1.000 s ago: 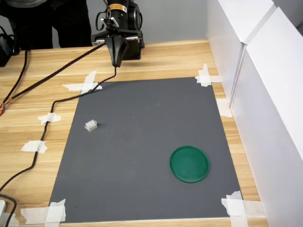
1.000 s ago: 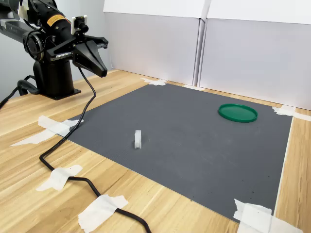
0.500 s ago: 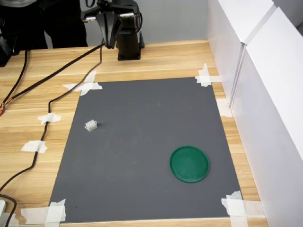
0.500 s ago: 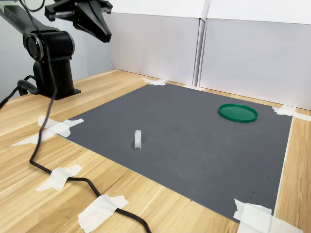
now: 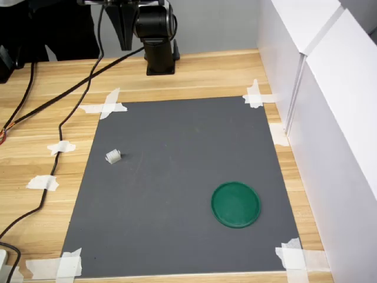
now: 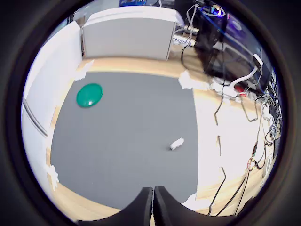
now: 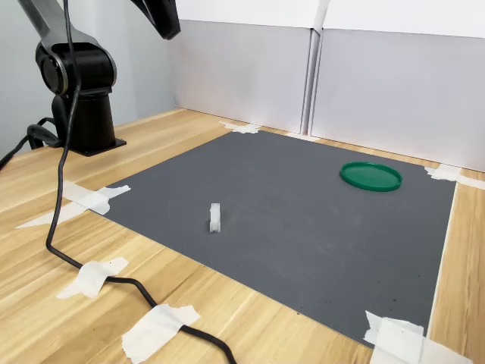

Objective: Grasp a white terminal and put it on the green lid.

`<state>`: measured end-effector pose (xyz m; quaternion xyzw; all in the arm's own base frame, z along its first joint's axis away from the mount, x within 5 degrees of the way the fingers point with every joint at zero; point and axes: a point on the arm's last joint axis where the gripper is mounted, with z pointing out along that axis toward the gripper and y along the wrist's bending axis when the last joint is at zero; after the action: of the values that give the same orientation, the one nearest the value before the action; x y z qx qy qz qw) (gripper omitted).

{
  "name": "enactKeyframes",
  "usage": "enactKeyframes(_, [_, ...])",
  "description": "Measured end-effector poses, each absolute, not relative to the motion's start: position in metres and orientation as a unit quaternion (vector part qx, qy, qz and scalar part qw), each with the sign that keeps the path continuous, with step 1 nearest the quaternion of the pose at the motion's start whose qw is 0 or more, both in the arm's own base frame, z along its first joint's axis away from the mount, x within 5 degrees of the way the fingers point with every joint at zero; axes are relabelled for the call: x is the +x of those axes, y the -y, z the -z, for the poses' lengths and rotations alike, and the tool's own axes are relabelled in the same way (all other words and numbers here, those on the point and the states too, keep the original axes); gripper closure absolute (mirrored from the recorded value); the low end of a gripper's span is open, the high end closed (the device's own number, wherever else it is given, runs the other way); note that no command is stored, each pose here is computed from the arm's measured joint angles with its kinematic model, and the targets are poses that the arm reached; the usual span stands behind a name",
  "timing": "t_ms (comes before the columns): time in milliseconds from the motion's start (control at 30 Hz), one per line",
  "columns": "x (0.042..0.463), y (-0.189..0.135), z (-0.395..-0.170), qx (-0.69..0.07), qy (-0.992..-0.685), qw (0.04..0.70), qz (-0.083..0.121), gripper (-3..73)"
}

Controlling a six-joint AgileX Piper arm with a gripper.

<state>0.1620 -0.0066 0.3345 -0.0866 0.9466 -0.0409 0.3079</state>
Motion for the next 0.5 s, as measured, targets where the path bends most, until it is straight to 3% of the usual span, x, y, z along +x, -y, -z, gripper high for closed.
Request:
enactKeyframes(167, [0.197,0.003,-0.329,-0.115,-0.965,0.234,0.010,52.9])
enactKeyframes(400, [0.229,0.004,-0.318,-0.138,-0.971,0.195,0.007,9.2])
enactKeyframes(500, [0.240,0.005,-0.307,-0.145,-0.973,0.180,0.008,0.2])
